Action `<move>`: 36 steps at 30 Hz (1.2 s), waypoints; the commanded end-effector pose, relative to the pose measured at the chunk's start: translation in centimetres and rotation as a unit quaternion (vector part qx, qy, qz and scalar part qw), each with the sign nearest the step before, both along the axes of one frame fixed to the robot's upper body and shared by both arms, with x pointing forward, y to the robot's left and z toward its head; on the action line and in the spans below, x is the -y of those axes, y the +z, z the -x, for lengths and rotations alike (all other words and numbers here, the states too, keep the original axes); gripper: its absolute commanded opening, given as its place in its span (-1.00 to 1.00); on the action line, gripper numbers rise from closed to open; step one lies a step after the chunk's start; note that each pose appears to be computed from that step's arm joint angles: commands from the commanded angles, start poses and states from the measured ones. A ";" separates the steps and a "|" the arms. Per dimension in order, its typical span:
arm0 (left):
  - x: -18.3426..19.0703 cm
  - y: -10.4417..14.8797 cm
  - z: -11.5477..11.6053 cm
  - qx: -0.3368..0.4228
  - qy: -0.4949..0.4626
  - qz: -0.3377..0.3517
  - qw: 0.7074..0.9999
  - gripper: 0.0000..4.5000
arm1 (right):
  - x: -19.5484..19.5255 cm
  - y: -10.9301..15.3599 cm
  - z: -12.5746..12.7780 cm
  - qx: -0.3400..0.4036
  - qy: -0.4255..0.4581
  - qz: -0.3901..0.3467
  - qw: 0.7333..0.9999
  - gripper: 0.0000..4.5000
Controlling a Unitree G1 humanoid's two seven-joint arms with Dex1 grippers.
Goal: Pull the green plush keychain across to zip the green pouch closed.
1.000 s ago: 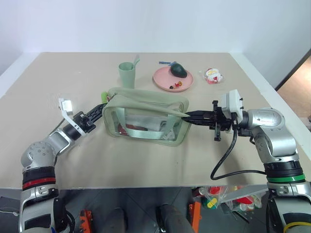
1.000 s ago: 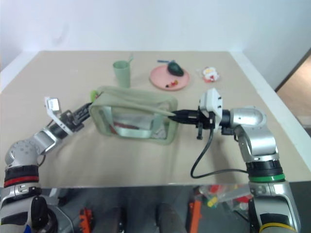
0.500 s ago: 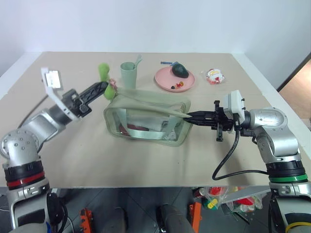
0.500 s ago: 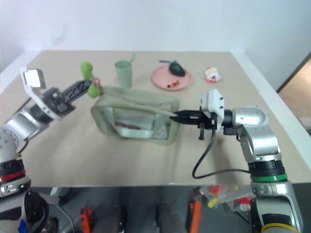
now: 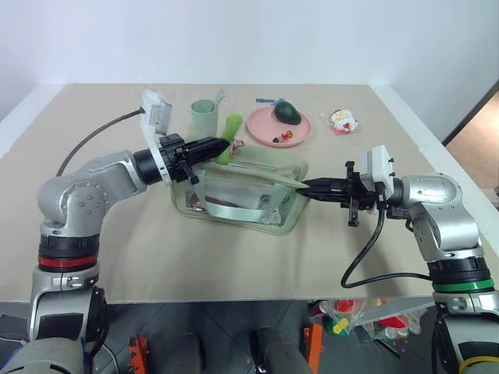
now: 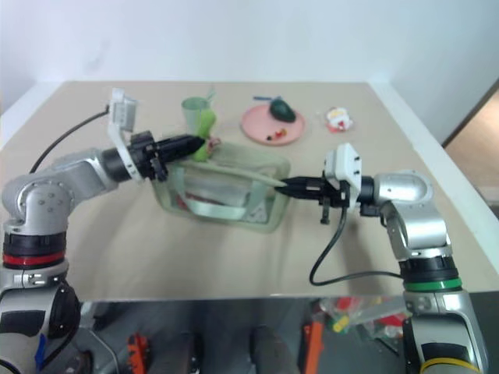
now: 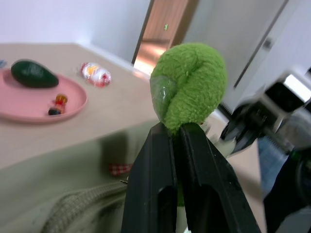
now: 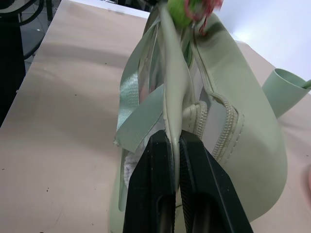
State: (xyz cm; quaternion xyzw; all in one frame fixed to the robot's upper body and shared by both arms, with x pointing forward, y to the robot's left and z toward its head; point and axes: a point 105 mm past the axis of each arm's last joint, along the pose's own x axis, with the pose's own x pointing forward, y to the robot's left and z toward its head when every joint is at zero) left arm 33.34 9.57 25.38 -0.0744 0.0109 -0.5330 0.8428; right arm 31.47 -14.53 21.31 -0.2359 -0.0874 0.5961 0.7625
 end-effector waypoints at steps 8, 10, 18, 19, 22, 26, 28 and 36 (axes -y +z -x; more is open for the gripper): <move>-1.4 0.9 -0.2 0.076 0.013 -0.090 0.993 0.22 | 0.3 0.1 0.1 0.012 -0.008 0.001 1.000 -1.00; -2.2 1.2 0.1 0.094 0.015 -0.118 0.988 0.52 | 0.2 0.1 0.0 0.012 -0.006 0.000 1.000 -1.00; -6.1 3.2 1.9 0.155 0.046 -0.216 0.963 0.99 | 0.1 0.1 -0.3 0.014 -0.001 0.000 1.000 -1.00; -6.7 3.3 2.1 0.156 0.054 -0.219 0.962 0.99 | 0.1 0.1 -0.4 0.014 -0.001 0.000 1.000 -1.00; -7.8 3.0 2.4 0.158 0.080 -0.220 0.959 0.99 | 0.1 0.0 -0.4 0.014 0.001 0.001 1.000 -1.00; -8.7 -0.1 2.4 0.136 0.116 -0.213 0.961 0.99 | -0.1 0.0 -0.5 0.014 0.004 0.000 1.000 -1.00; -8.7 -1.3 2.1 0.130 0.137 -0.196 0.962 0.99 | -0.2 0.0 -0.5 0.014 0.006 0.000 1.000 -1.00; -7.4 -1.5 0.6 0.138 0.162 -0.109 0.971 0.06 | -0.1 0.3 -0.7 0.018 0.007 0.000 1.000 -1.00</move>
